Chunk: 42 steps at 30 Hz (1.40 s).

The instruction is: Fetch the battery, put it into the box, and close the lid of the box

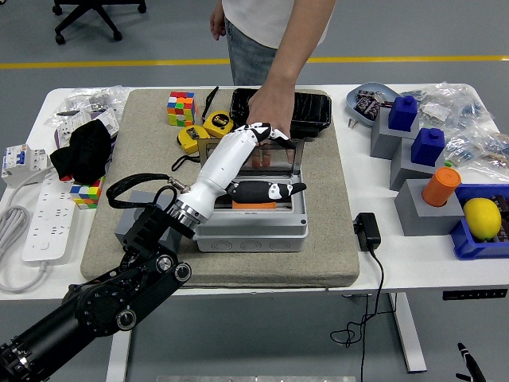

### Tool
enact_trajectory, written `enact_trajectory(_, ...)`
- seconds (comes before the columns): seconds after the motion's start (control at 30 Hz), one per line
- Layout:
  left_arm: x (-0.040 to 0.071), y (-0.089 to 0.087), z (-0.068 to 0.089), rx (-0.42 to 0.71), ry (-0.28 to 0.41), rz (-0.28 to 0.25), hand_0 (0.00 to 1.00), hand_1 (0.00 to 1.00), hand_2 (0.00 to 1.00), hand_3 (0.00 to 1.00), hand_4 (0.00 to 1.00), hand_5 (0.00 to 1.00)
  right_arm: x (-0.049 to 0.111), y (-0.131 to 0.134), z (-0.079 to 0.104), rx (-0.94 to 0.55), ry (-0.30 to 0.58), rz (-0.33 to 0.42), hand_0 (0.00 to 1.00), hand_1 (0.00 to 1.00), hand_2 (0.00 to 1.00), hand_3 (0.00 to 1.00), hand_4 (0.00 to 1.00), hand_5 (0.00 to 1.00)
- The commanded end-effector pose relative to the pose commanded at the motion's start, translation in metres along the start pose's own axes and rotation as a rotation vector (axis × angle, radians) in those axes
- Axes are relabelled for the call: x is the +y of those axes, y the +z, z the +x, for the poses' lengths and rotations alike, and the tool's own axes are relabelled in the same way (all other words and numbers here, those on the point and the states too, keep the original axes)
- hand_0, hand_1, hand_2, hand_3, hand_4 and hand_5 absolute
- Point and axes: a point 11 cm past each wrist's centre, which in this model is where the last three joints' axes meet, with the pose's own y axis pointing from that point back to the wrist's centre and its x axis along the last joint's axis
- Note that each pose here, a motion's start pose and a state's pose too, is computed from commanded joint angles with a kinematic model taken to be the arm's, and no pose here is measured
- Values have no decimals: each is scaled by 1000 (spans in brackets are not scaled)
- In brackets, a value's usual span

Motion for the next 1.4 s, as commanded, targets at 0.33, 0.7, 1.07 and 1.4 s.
enact_trajectory(0.33, -20, 11, 22, -141, 12, -50, 755, 669, 601, 607, 998, 649, 0, -3, -1, -2, -1, 5, 860, 747, 748, 806, 998, 998)
enact_trajectory(0.7, -39, -14, 52, -365, -57, 116, 925, 927, 832, 783, 998, 967, 0, -3, 0, -6, 1, 5, 860, 747, 748, 806, 998, 998)
enact_trajectory(1.07, -39, -29, 63, -527, -175, 353, 998, 998, 998, 995, 998, 998, 0, -7, 0, -8, 1, 13, 859, 747, 748, 806, 998, 998)
enact_trajectory(1.4, -31, -32, 57, -581, -278, 422, 998, 998, 973, 804, 998, 998, 0, -5, 3, -5, 6, 9, 859, 747, 748, 806, 998, 998)
